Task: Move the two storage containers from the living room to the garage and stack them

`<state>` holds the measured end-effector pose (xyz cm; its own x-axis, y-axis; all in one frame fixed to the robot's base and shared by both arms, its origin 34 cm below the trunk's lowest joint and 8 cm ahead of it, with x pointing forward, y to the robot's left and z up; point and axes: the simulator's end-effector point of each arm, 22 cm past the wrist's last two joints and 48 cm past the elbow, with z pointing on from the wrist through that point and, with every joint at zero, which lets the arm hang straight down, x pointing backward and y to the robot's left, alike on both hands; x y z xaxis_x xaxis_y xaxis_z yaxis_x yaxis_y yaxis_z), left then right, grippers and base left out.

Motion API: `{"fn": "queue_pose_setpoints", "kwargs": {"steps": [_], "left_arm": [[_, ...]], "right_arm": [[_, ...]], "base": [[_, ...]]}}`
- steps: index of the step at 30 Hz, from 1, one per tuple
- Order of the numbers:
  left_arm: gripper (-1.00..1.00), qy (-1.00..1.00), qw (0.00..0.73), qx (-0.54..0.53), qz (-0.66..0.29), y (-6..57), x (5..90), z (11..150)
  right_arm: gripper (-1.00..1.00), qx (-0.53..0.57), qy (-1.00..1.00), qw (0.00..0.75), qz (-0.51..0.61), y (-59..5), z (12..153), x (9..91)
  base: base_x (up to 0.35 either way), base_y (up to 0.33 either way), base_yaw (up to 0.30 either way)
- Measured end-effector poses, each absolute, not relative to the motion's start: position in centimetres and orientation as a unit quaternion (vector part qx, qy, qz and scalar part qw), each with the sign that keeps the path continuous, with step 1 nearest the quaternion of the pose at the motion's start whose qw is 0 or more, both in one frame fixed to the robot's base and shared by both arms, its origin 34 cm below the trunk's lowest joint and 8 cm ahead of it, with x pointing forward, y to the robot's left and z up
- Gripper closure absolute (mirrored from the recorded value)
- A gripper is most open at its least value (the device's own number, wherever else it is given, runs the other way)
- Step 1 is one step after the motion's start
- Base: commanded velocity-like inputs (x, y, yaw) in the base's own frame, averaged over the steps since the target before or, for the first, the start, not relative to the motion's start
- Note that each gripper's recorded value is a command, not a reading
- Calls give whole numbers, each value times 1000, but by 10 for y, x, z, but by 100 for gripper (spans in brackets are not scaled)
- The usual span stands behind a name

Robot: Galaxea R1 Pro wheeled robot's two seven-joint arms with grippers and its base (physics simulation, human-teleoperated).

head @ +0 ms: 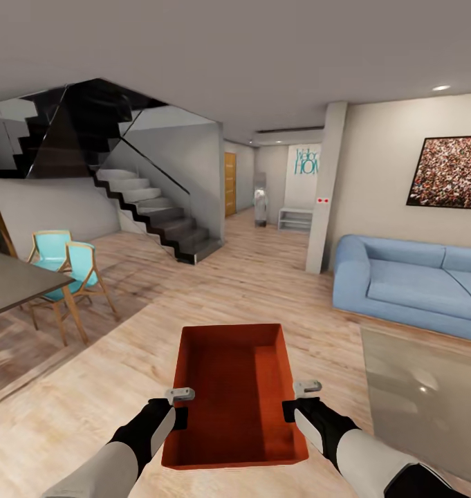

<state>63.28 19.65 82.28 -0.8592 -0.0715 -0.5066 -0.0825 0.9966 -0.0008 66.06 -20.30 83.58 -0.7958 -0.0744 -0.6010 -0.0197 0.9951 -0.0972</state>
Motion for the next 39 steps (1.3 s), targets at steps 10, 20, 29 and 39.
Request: {"fn": "queue_pose_setpoints", "kwargs": {"steps": [10,20,29,39], "left_arm": [[100,964,263,-40,10,196,633,823],[100,964,263,-40,11,196,634,824],[100,964,263,-40,11,196,634,824],[100,964,263,-40,11,196,634,824]], "right_arm": [[100,-25,946,319,-43,-203,836,661],[100,-25,946,320,-43,-203,837,661],[100,-25,946,320,-43,-203,837,661],[100,-25,946,320,-43,-203,837,661]], "base": [[322,0,0],[322,0,0],[322,0,0],[322,0,0]]}}
